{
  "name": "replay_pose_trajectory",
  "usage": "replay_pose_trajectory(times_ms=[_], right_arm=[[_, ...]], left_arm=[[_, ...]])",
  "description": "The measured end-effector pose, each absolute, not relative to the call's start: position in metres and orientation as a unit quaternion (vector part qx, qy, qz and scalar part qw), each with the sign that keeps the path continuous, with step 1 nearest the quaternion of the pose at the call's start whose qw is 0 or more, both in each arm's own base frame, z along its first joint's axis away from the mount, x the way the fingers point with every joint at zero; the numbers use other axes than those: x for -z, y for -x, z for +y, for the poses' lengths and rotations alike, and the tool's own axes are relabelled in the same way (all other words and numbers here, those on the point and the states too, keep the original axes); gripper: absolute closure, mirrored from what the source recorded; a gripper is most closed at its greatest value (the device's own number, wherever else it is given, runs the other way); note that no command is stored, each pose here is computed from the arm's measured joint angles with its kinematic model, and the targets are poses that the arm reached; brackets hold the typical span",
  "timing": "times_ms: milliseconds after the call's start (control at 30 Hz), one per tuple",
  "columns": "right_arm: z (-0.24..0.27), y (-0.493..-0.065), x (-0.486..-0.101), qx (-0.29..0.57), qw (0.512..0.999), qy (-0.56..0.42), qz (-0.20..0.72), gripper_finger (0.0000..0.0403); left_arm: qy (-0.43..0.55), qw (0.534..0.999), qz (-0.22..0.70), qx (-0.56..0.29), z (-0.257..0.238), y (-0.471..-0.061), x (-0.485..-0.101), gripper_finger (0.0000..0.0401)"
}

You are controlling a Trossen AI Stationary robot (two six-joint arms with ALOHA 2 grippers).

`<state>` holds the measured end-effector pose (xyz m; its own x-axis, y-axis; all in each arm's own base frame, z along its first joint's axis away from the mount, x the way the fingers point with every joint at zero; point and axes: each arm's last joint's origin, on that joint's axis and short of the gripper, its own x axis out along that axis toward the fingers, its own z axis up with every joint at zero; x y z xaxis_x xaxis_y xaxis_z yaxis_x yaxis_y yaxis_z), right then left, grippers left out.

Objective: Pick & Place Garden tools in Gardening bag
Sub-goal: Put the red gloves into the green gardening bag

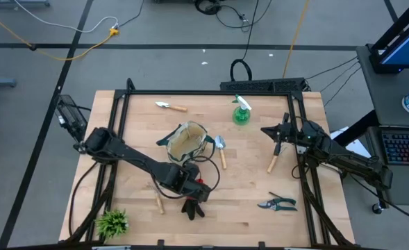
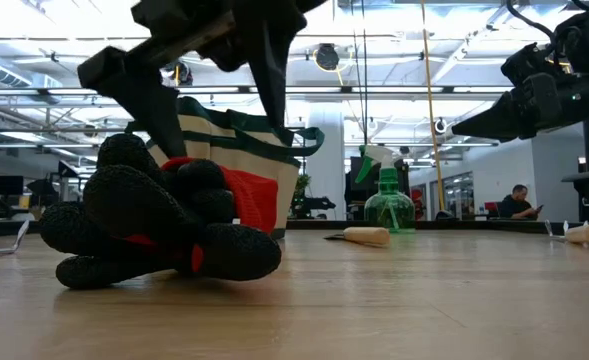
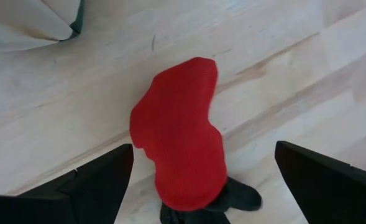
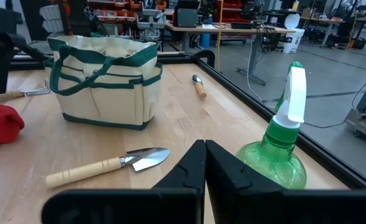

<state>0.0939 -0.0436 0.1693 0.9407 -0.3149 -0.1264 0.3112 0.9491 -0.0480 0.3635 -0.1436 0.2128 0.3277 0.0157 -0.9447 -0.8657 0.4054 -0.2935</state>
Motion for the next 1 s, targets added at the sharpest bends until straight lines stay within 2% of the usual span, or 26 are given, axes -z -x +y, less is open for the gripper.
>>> replay_pose_trajectory(times_ms=[533,1000], right_arm=[[-0.044,-0.094,-0.169,0.157,0.985,0.012,0.066,0.0403],[-0.044,-0.094,-0.169,0.157,0.985,0.012,0.066,0.0403]], left_arm=[[0.437,0.64,0.534,-0.339,-0.153,-0.376,-0.159,0.0004],[0.442,0.62,0.574,-0.301,-0.156,-0.376,-0.159,0.0011]])
